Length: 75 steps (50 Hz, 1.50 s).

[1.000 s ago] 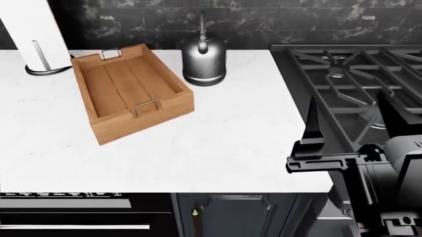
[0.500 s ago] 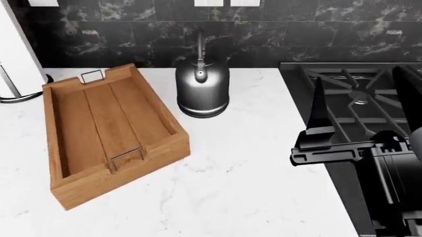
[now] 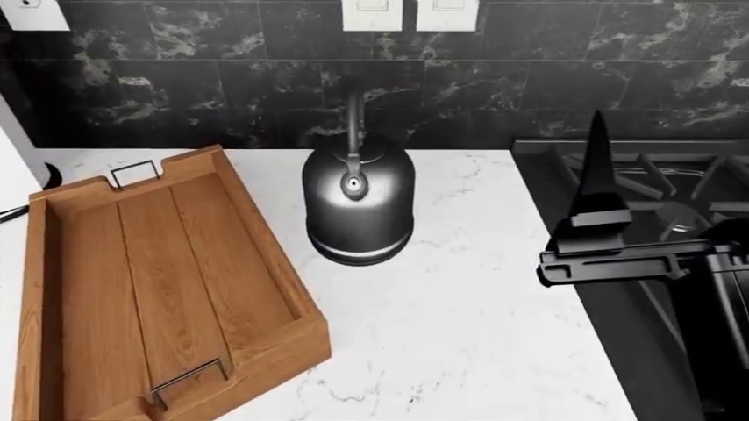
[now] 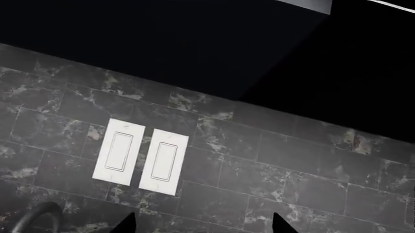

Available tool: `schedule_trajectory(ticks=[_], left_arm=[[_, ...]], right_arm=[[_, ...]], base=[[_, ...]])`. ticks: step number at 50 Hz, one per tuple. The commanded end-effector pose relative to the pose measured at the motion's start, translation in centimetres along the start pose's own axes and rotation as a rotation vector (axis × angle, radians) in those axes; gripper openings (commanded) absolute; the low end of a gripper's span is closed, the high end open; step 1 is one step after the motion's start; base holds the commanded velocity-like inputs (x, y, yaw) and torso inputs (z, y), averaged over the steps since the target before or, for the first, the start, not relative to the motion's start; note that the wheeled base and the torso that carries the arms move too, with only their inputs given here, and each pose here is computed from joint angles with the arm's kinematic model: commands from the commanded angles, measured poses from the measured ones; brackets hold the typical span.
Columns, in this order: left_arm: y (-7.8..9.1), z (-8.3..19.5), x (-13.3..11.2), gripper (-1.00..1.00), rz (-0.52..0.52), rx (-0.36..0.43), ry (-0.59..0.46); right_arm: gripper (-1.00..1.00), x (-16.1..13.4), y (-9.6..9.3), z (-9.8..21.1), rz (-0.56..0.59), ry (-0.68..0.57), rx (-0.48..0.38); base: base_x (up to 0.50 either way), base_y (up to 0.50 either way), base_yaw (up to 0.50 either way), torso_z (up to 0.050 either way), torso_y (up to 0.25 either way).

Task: Pick the kettle from the counter and place it on the tray. Then pick the mug from the cabinet and place it on the tray. Then close the cabinet doors.

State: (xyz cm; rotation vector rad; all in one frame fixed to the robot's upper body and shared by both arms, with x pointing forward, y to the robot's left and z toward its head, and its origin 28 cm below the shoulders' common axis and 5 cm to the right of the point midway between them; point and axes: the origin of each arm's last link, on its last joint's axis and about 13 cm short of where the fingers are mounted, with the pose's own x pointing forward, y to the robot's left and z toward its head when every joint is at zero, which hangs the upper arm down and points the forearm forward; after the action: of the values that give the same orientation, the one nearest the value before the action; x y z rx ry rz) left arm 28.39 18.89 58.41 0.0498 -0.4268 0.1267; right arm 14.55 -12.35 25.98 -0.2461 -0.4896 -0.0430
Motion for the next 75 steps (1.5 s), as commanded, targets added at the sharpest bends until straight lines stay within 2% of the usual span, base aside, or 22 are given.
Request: schedule_trajectory(ticks=[1,14,22,23,40,42,48,52,75], left_arm=[[0.1,-0.6,0.4,1.00,0.004,0.006,0.023],[-0.2,-5.2,1.7,1.00,0.026,0.010,0.269],[-0.2,-8.2,2.3,1.00,0.026,0.014,0.369],[-0.2,-8.4,2.3,-1.00,0.027,0.015,0.372],[-0.1,-8.7,2.5,-1.00,0.038,0.003,0.374],[0.0,-8.5,2.6,-1.00,0.047,-0.003,0.345],[0.1,-5.8,2.9,-1.00,0.081,-0.060,0.142],[0.3,-4.5,2.7,-1.00,0.101,-0.069,0.075],[0.2,-3.0,2.3,-1.00,0.085,-0.067,0.033]], right_arm=[[1.00,-0.2,-0.2,-0.1,-0.029,0.009,0.003],[1.00,-0.4,-0.1,-0.8,-0.034,0.011,0.010],[1.00,-0.4,0.1,-1.3,-0.030,0.021,0.013],[1.00,-0.4,0.1,-1.3,-0.029,0.023,0.014],[1.00,-0.4,0.2,-2.0,-0.029,0.037,0.023],[1.00,-0.4,0.2,-2.0,-0.028,0.037,0.023],[1.00,-0.4,0.3,-2.1,-0.026,0.040,0.023],[1.00,-0.5,0.3,-2.0,-0.026,0.042,0.027],[1.00,-0.6,0.4,-2.0,-0.025,0.046,0.023]], base=[[0.23,0.00,0.00,0.000,0.000],[0.00,0.00,0.00,0.000,0.000],[0.00,0.00,0.00,0.000,0.000],[0.00,0.00,0.00,0.000,0.000],[0.00,0.00,0.00,0.000,0.000],[0.01,0.00,0.00,0.000,0.000],[0.01,0.00,0.00,0.000,0.000],[0.00,0.00,0.00,0.000,0.000],[-0.29,0.00,0.00,0.000,0.000]])
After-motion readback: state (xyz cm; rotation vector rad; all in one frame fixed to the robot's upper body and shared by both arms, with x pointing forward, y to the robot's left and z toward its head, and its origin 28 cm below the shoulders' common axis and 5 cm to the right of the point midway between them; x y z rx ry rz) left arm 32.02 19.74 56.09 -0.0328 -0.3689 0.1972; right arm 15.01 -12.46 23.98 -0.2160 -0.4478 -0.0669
